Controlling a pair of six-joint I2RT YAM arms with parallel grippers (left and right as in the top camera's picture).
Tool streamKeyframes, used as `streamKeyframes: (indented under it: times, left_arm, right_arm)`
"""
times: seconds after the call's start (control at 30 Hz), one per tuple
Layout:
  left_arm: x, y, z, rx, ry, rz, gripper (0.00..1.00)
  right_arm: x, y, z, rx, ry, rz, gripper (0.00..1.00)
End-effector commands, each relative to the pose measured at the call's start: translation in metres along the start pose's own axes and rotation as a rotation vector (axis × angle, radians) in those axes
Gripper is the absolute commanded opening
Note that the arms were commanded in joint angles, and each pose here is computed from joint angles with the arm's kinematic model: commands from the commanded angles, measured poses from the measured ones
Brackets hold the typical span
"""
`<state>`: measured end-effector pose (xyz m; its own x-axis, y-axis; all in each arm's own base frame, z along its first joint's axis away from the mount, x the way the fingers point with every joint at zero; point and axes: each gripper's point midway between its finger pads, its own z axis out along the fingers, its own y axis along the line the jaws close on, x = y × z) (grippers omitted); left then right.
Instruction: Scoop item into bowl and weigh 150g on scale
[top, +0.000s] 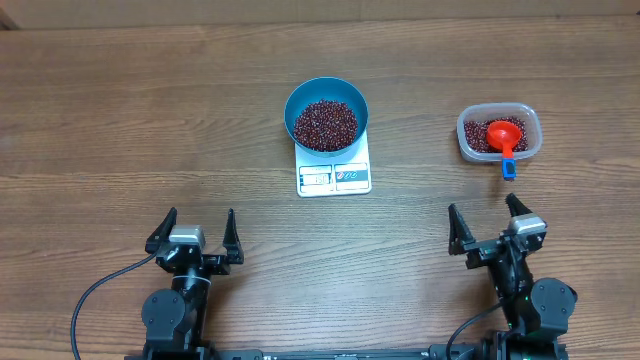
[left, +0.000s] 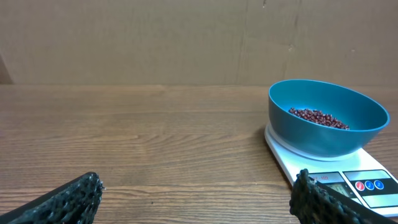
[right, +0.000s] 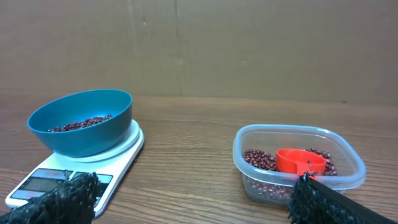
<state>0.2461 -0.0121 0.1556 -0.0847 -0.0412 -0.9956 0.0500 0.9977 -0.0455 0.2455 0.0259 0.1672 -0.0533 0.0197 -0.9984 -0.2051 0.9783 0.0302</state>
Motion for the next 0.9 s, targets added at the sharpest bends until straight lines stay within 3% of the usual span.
streamKeyframes:
  times: [0.0,0.87]
  left_arm:
    - [0.000,0.000,0.000,0.001,-0.006,0.022,1.00]
    - [0.000,0.000,0.000,0.001,-0.006,0.022,1.00]
  right_arm:
    - [0.003,0.004,0.000,-0.014,-0.001,0.003,1.00]
    - [-0.009,0.005,-0.003,-0.014,-0.051,-0.014,1.00]
